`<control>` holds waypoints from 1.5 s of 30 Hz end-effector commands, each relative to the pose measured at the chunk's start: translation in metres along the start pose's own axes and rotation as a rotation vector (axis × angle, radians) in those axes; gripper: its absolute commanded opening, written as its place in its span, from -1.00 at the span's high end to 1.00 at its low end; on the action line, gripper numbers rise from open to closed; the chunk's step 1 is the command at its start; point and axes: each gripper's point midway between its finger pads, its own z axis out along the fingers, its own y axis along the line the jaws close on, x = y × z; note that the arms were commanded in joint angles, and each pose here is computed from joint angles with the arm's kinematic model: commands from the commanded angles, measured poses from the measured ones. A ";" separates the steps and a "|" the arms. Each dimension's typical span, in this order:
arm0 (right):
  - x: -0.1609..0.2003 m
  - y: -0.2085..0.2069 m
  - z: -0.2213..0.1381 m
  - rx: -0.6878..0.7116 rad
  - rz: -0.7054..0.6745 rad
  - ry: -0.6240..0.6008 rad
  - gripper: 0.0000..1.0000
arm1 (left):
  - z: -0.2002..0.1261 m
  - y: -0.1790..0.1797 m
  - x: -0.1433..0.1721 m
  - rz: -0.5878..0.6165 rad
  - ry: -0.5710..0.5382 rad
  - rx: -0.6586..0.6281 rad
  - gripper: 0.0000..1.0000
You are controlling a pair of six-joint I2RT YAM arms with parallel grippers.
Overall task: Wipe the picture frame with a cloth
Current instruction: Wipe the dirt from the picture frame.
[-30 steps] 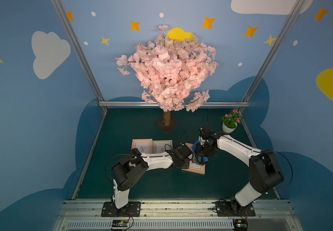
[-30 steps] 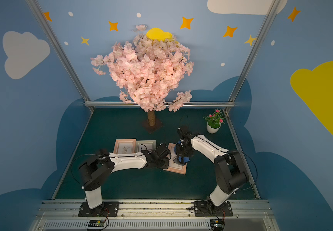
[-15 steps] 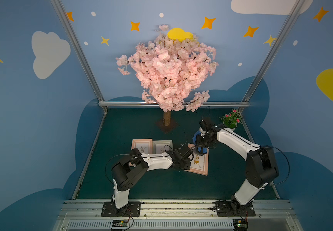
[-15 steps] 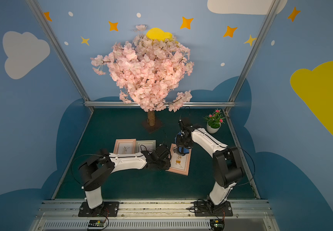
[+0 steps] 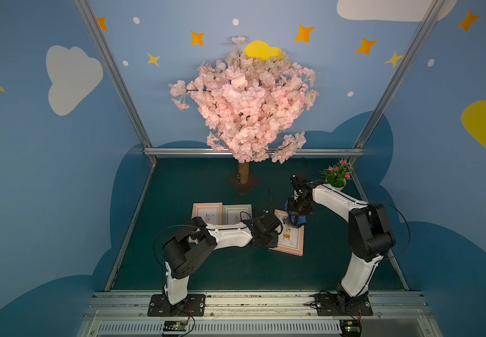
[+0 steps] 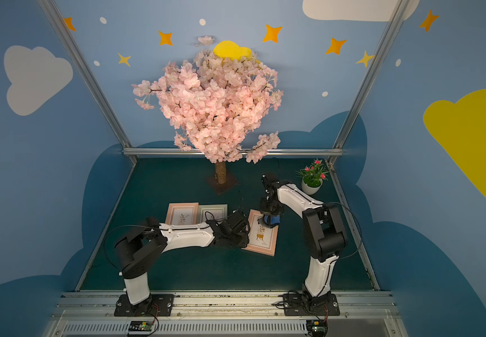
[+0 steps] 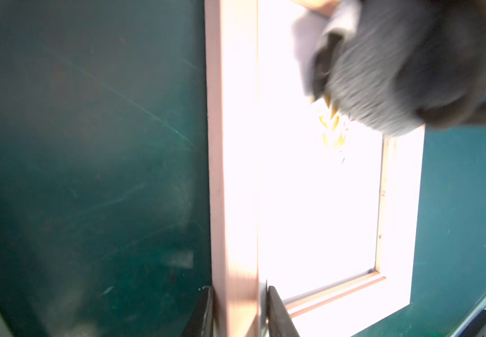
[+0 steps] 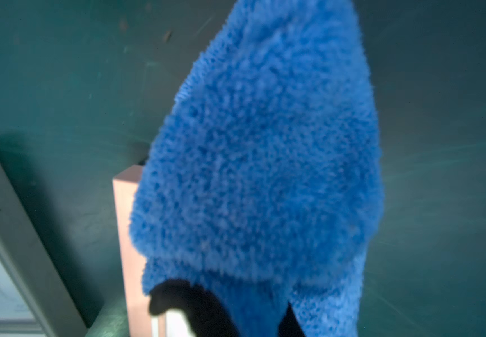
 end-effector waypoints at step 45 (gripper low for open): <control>0.027 0.021 0.019 -0.017 -0.025 0.088 1.00 | 0.013 0.032 0.025 -0.017 0.088 -0.111 0.47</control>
